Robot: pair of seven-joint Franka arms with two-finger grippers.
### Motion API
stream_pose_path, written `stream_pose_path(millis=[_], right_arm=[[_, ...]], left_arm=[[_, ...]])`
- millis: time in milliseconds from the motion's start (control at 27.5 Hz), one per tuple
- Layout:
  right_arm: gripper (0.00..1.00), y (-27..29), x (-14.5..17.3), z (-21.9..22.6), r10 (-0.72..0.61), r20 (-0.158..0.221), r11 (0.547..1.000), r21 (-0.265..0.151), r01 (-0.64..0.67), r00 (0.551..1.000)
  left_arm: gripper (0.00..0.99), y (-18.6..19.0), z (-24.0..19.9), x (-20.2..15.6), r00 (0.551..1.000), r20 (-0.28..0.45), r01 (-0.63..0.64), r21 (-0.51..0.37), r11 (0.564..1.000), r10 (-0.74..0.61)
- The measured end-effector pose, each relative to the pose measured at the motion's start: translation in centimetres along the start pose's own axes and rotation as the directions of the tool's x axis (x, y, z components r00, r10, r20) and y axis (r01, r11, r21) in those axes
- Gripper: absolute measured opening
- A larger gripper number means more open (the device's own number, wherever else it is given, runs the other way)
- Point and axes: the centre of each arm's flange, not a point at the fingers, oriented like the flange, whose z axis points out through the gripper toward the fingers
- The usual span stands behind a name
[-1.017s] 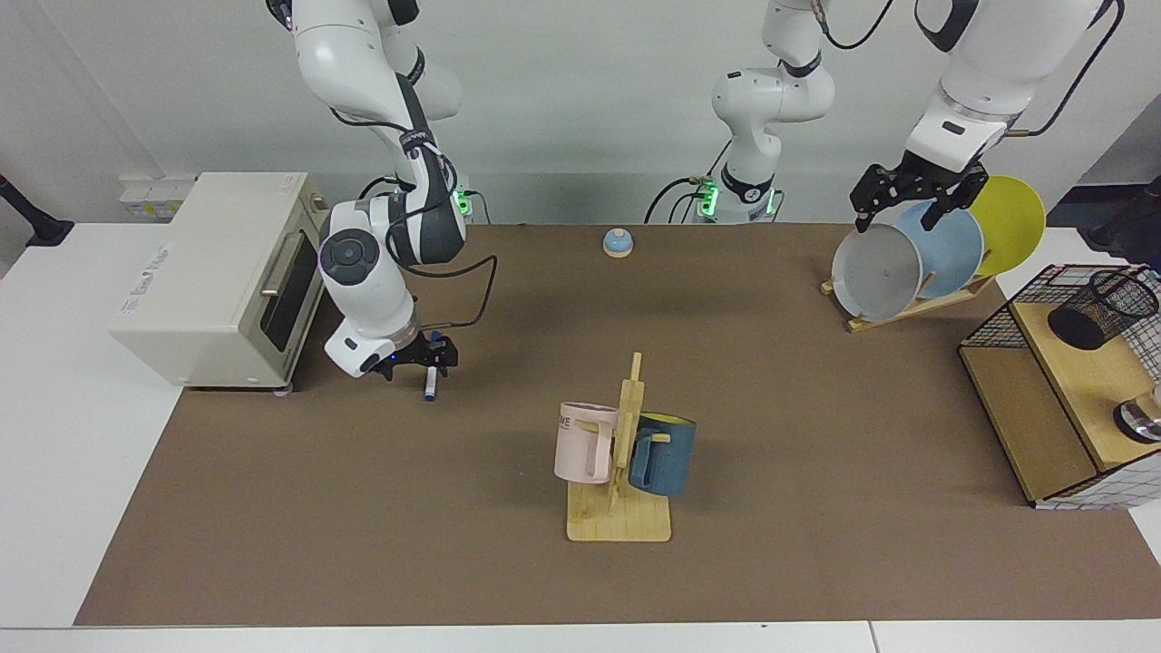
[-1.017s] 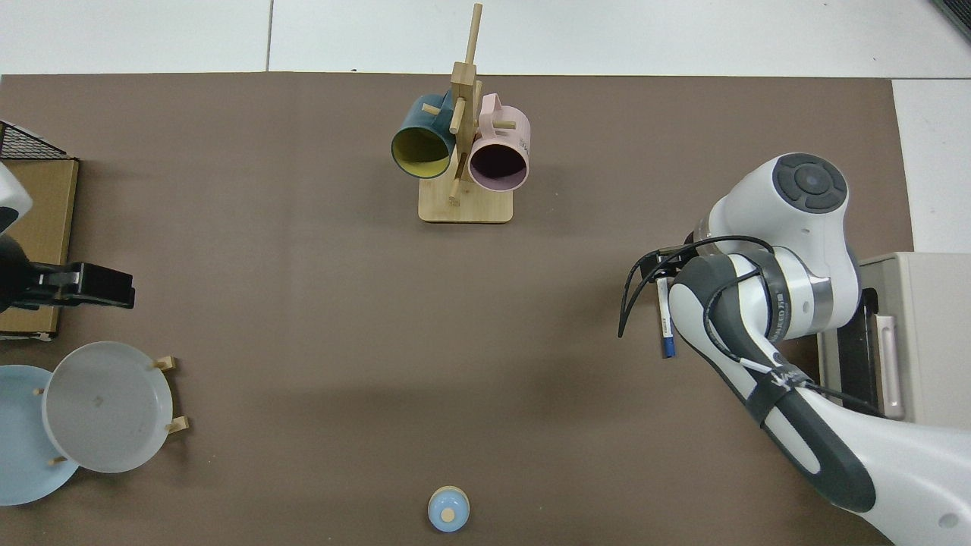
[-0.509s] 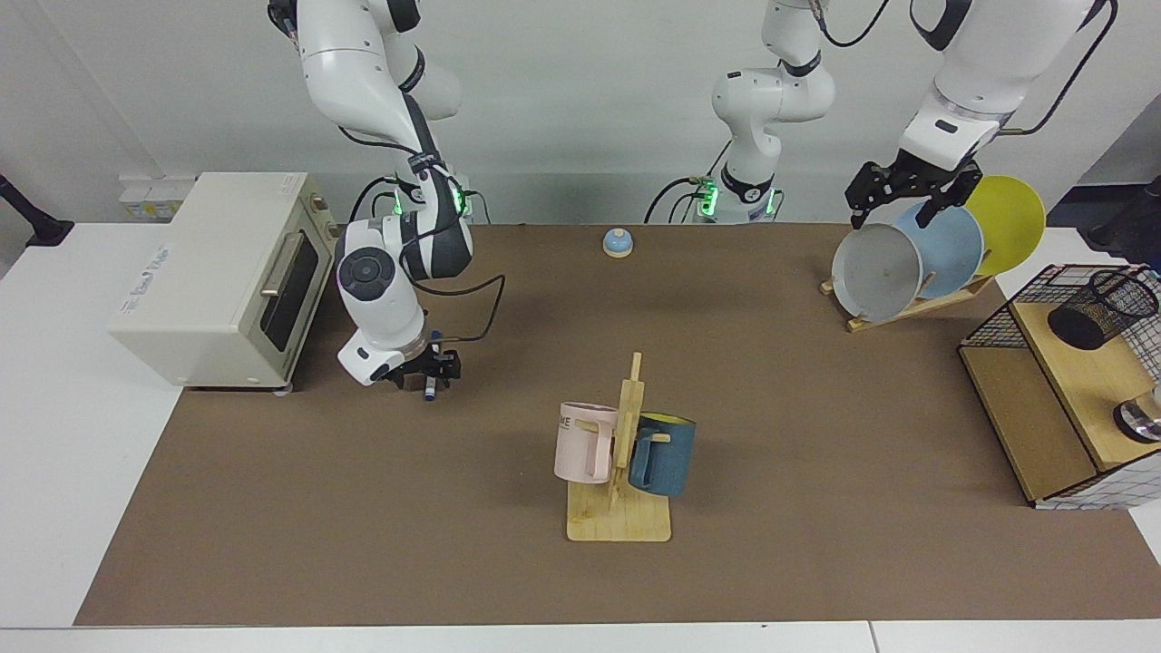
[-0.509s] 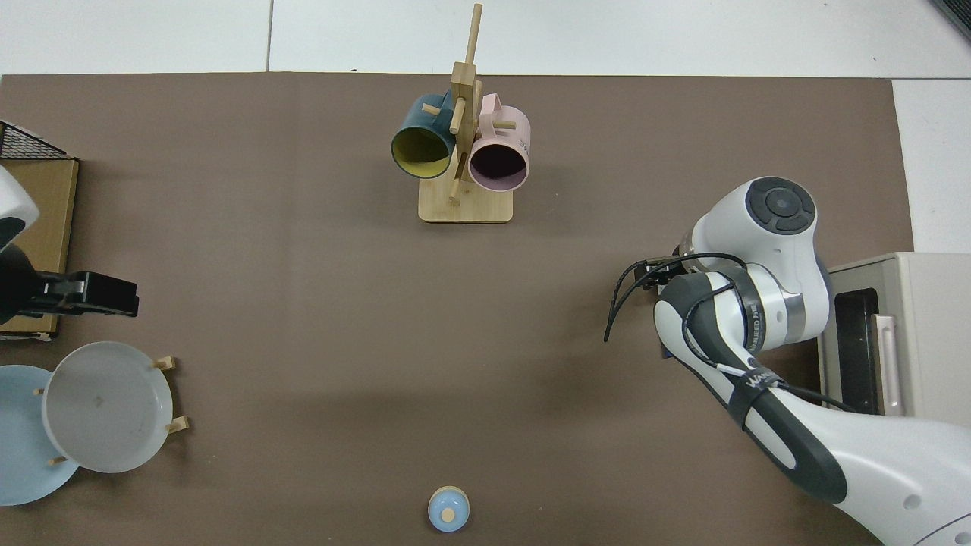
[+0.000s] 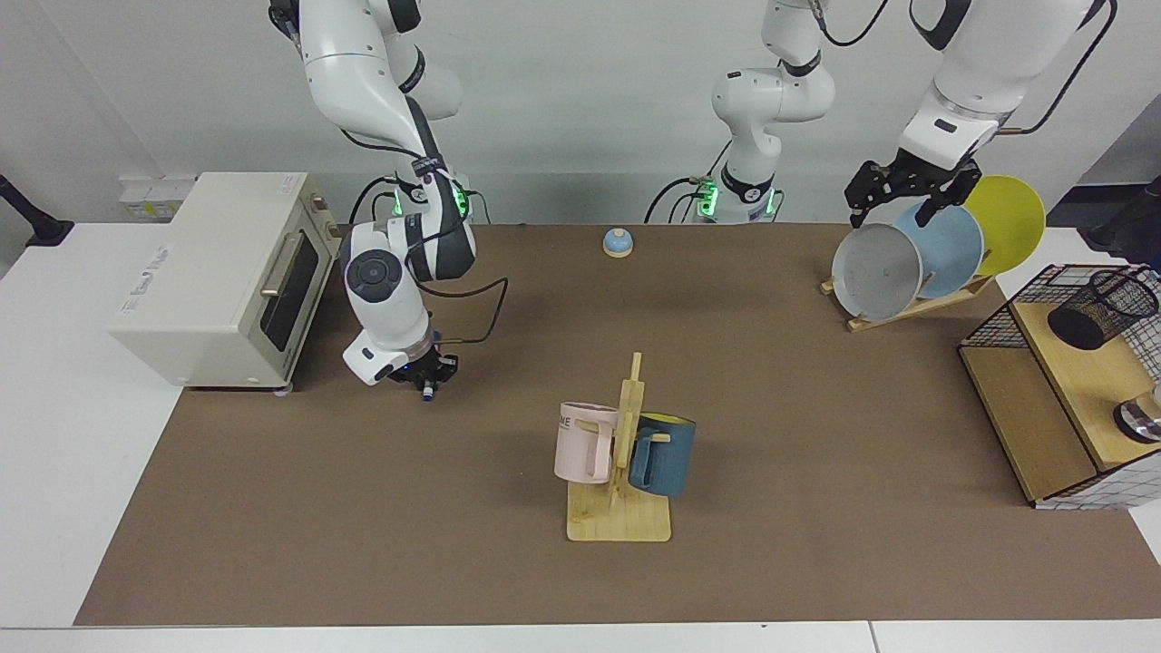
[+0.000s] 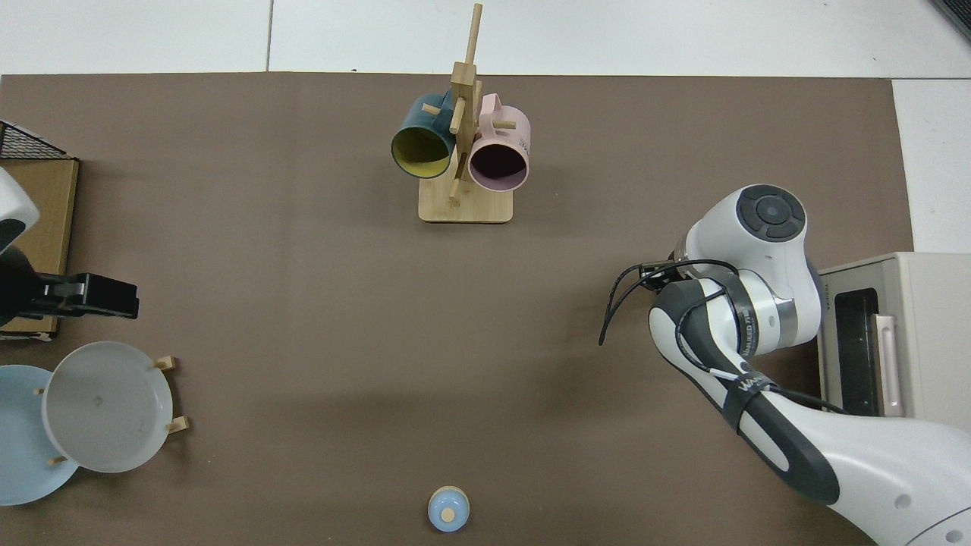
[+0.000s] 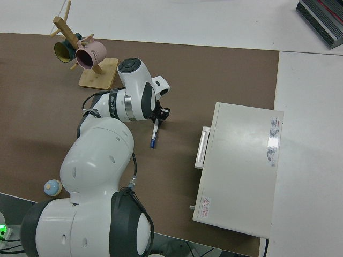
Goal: Put markers into pen holder
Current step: 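Carry the marker toward the middle while the left gripper reaches in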
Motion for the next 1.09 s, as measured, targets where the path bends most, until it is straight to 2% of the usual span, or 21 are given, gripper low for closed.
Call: stream_pose_path(millis=[36,73,291,472,690,835,1090], right_arm=[[0.17,0.0,0.0,0.0,0.001,0.0,1.0,-0.001,-0.001,1.0],[0.17,0.0,0.0,0.0,0.003,0.0,1.0,-0.001,-0.003,1.0],[0.17,0.0,0.1,-0.1,0.025,-0.002,1.0,0.0,-0.025,1.0],[0.17,0.0,0.5,-1.3,0.058,-0.017,0.998,0.002,-0.058,0.998],[0.17,-0.7,1.1,-5.4,0.12,0.003,0.993,0.019,-0.12,0.993],[0.17,-2.0,1.1,-8.3,0.18,0.034,0.982,0.05,-0.181,0.983],[0.17,-6.6,-0.6,-11.3,0.313,0.071,0.945,0.077,-0.318,0.947]], left_arm=[[0.991,0.0,0.0,0.0,1.0,0.001,0.0,0.0,1.0,0.0],[0.991,0.1,0.0,0.0,1.0,0.001,-0.001,0.0,1.0,0.001],[0.991,1.0,-0.1,0.0,1.0,-0.001,-0.019,-0.005,1.0,0.019],[0.991,1.8,-0.3,0.0,1.0,-0.009,-0.029,-0.056,0.998,0.028],[0.991,2.6,-0.5,0.2,0.988,-0.043,-0.155,-0.119,0.981,0.151],[0.991,3.3,-0.8,0.4,0.956,-0.09,-0.29,-0.139,0.947,0.279],[0.991,5.8,-0.9,0.2,0.852,-0.122,-0.522,-0.116,0.845,0.51]])
